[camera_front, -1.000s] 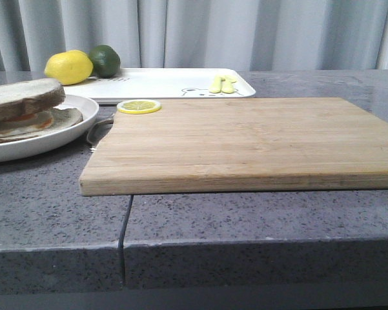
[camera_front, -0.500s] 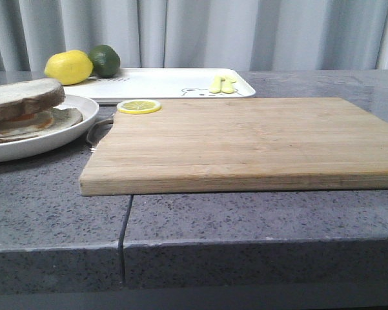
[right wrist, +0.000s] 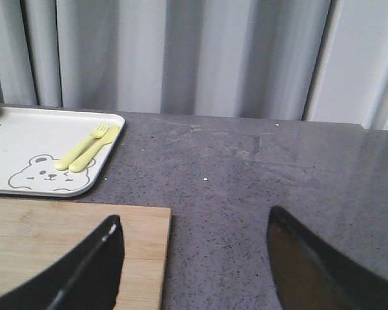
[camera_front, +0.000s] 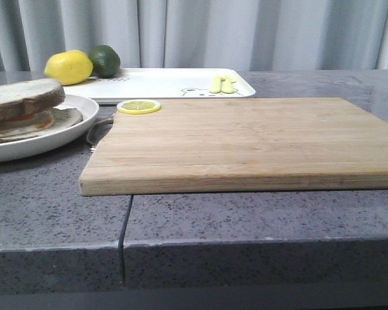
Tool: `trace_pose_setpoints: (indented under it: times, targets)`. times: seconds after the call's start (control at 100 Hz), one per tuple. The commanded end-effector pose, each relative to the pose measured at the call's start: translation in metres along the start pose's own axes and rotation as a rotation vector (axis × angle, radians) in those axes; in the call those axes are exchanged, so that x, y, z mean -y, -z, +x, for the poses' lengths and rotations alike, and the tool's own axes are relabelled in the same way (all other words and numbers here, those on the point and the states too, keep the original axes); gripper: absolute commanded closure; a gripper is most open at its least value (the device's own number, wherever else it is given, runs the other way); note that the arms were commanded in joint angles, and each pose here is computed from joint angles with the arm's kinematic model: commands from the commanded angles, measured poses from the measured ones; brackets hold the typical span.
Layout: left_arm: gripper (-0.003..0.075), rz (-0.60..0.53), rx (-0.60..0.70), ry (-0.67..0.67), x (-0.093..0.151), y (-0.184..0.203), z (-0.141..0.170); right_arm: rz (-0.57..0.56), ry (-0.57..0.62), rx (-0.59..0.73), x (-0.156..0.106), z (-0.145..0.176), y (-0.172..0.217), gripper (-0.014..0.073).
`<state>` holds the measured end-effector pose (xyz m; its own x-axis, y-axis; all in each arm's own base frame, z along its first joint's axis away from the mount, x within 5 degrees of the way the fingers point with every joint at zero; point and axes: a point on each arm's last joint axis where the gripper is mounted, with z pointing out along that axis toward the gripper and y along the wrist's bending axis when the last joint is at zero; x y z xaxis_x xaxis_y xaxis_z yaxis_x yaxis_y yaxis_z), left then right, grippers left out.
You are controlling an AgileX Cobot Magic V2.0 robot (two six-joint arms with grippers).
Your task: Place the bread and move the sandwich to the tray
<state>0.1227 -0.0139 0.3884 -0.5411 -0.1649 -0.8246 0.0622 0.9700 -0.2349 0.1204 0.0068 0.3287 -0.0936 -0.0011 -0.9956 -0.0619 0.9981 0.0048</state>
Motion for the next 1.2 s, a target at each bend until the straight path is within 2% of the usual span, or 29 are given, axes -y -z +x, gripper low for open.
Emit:
trace_pose_setpoints:
  times: [0.0, 0.18, 0.53, 0.74, 0.94, 1.19]
  targets:
    - [0.0229, -0.027, 0.081, 0.04, -0.002, -0.001, -0.016, 0.02, 0.007, 0.116, 0.002, -0.018, 0.003, 0.0118]
    - [0.0229, -0.099, 0.02, 0.053, -0.012, -0.022, -0.019, 0.019, 0.007, 0.113, 0.002, -0.017, 0.003, 0.0118]
    - [0.0229, -0.141, -0.109, 0.121, -0.025, -0.074, -0.021, 0.019, 0.007, 0.109, 0.002, -0.017, 0.003, 0.0118]
    - [0.023, -0.148, -0.113, 0.152, -0.028, -0.087, -0.023, 0.019, 0.007, 0.109, 0.002, -0.017, 0.003, 0.0118]
    - [0.029, -0.16, -0.127, 0.167, -0.031, -0.096, -0.022, 0.019, 0.007, 0.109, 0.002, -0.017, 0.003, 0.0118]
    - [0.029, -0.175, -0.166, 0.165, -0.035, -0.108, -0.02, 0.019, 0.007, 0.109, 0.002, -0.017, 0.003, 0.0118]
